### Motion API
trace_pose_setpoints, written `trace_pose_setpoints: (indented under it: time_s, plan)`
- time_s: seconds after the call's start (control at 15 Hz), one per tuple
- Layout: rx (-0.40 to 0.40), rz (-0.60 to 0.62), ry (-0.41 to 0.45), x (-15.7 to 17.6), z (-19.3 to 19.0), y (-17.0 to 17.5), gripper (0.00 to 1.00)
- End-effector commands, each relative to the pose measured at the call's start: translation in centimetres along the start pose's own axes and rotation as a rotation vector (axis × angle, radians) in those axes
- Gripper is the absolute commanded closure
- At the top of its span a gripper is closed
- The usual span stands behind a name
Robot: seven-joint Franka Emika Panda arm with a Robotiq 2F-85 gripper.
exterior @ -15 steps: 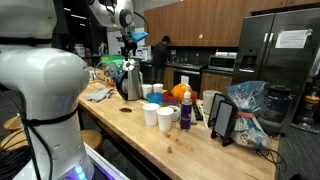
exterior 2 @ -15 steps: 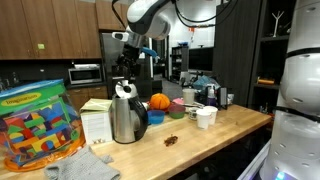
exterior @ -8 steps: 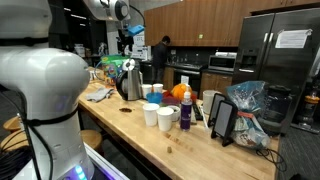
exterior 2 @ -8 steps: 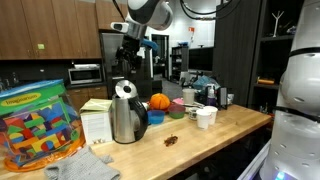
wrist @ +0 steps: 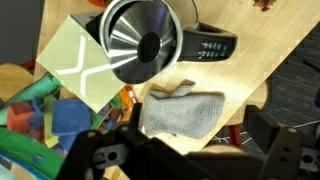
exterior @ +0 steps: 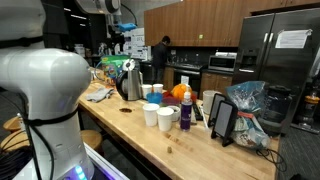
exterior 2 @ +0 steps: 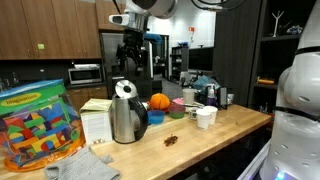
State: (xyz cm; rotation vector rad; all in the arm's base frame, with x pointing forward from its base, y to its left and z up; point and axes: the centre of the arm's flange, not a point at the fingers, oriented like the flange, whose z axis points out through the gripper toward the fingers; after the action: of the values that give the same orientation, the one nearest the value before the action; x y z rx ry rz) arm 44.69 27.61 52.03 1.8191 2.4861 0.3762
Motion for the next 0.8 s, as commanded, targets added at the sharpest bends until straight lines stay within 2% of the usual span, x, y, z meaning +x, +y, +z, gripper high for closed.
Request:
trace_pose_setpoints:
  time_s: [0.0,0.27,0.73]
  plan:
    - [0.073,-0.047,-0.022,0.1,-1.0,-3.3,0.00]
    - [0.127,-0.101,-0.034,0.0,-1.1,-5.6,0.00]
    - [0.123,-0.134,-0.034,-1.9,-0.6,-8.2,0.00]
